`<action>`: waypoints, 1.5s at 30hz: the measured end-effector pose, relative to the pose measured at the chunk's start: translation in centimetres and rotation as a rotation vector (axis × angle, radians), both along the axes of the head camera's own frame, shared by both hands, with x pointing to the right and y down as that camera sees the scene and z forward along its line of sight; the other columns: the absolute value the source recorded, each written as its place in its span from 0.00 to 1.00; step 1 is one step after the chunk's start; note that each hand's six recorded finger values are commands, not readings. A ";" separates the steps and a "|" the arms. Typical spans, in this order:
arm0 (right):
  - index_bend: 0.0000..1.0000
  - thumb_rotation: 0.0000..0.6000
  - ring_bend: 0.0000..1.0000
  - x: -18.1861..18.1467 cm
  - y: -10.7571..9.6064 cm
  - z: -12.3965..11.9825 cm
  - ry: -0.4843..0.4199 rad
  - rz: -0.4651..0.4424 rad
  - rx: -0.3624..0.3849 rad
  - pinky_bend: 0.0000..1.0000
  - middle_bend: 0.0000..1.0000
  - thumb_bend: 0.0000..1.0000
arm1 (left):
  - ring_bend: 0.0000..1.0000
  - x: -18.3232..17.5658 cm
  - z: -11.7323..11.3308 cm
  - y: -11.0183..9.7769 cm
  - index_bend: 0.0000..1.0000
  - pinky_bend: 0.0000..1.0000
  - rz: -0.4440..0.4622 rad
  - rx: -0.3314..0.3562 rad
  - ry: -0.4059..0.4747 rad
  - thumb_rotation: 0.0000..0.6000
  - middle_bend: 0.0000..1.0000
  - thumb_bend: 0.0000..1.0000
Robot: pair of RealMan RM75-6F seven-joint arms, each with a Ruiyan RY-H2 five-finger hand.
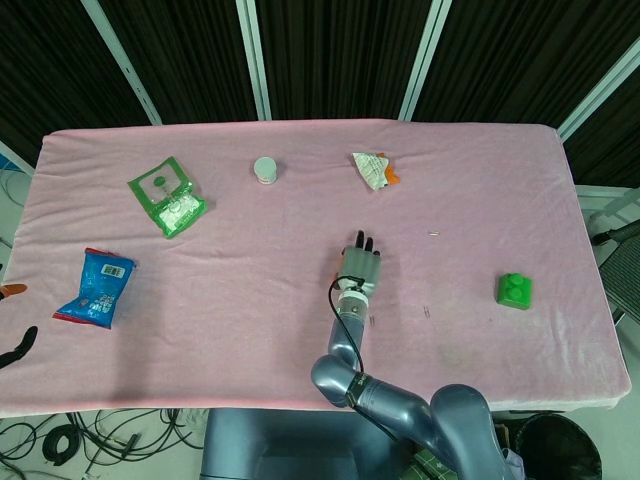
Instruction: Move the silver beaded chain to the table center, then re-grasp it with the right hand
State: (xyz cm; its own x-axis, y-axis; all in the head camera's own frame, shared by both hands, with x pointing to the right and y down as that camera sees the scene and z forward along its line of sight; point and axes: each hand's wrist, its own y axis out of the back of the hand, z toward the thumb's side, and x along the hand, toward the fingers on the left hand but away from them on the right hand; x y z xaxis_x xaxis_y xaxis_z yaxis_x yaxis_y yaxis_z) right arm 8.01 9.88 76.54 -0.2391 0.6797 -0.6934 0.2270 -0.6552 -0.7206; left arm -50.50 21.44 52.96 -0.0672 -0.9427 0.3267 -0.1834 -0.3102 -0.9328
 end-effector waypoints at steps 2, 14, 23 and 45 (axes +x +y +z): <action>0.55 1.00 0.03 0.0 0.1 0.0 0.003 -0.001 -0.004 0.21 0.00 0.30 | 0.00 0.0 0.0 0.0 0.30 0.00 0.000 -0.001 -0.001 1.00 0.06 0.30; 0.55 1.00 0.03 0.4 0.2 -0.2 0.032 -0.030 -0.015 0.21 0.00 0.31 | 0.00 0.0 0.0 0.0 0.30 0.00 -0.006 -0.002 -0.007 1.00 0.06 0.30; 0.50 1.00 0.03 0.6 0.2 -0.6 0.037 -0.046 -0.032 0.21 0.00 0.31 | 0.00 0.0 0.1 0.0 0.30 0.00 -0.008 -0.003 -0.011 1.00 0.06 0.30; 0.51 1.00 0.03 1.0 0.5 -0.9 0.038 -0.032 -0.048 0.21 0.00 0.31 | 0.00 -0.1 0.0 0.0 0.30 0.00 -0.014 0.000 -0.012 1.00 0.05 0.30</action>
